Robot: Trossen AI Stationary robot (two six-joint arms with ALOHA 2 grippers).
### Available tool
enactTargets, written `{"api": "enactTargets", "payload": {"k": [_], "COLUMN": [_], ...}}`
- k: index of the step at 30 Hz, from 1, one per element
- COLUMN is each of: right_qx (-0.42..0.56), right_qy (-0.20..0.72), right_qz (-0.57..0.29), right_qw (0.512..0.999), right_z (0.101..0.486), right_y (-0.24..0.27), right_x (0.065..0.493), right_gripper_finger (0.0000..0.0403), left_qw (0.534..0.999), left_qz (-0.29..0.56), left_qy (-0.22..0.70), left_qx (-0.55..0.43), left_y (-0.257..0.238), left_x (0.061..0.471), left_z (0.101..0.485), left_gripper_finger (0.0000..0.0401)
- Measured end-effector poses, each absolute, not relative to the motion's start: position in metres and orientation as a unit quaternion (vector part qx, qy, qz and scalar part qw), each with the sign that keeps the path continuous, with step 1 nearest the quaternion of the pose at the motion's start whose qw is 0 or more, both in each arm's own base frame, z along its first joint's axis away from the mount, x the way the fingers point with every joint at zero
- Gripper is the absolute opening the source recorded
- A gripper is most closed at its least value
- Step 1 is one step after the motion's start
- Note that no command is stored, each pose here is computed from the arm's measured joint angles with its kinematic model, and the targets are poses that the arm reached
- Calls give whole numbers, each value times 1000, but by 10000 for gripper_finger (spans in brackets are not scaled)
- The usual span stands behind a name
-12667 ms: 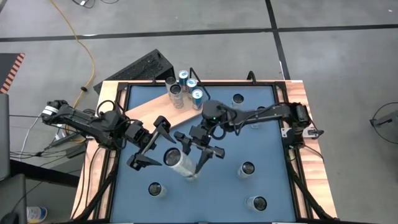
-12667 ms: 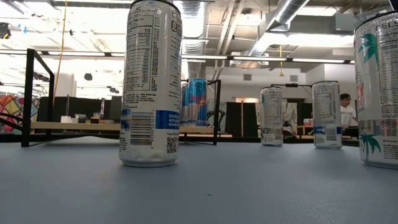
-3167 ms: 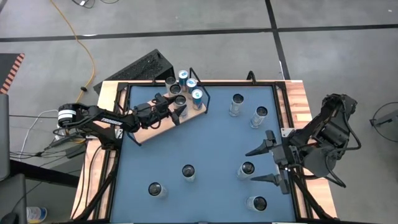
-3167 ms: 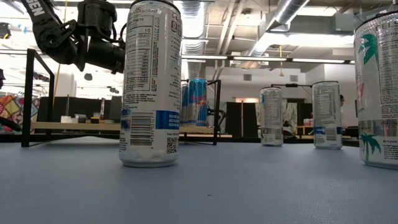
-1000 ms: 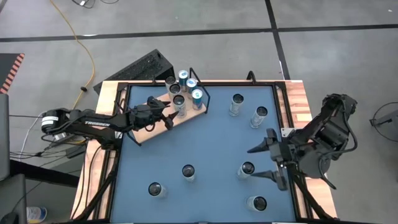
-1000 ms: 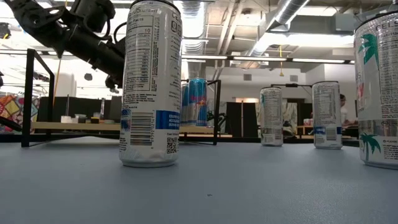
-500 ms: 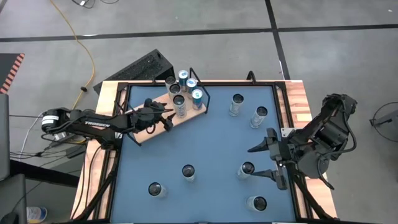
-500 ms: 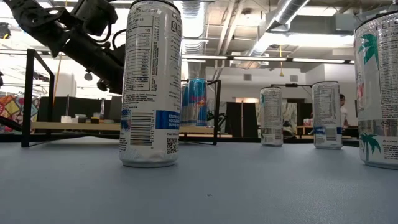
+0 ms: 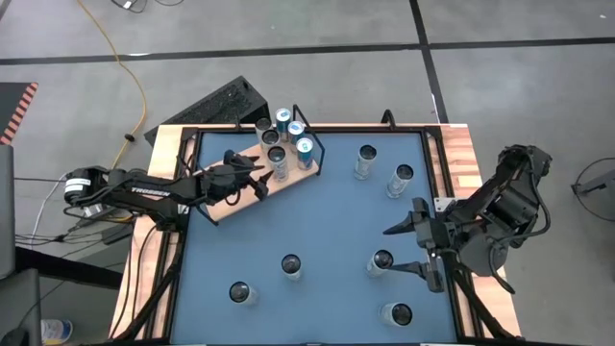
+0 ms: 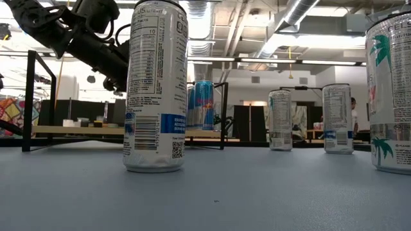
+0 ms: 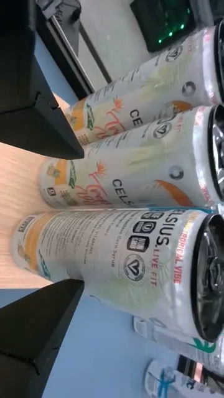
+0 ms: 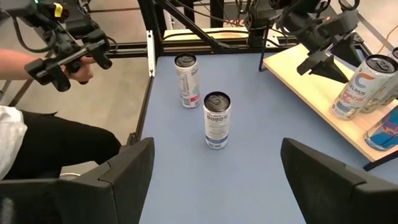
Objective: Place canned beverage on shelf
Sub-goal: Put the white and yellow soda can on the shelf aligned with the other white and yellow soda cans
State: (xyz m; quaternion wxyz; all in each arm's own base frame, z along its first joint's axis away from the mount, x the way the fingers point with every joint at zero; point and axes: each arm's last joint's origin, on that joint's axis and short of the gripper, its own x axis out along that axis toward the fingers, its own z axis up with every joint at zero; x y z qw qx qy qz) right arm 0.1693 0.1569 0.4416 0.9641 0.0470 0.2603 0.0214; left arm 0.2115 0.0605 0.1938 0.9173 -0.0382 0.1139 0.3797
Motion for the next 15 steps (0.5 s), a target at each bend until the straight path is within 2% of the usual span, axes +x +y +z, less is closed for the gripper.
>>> {"api": "enactTargets", "payload": {"k": [15], "right_qx": [47], "right_qy": [260], "right_qz": [21], "right_qw": [964], "right_z": [441], "right_y": [157], "right_x": [169], "right_gripper_finger": [334], "left_qw": [921], "left_qz": [377], "left_qy": [88], "left_qx": [-53], "left_y": [62], "left_x": [216], "left_z": [195], "left_gripper_finger": [318]}}
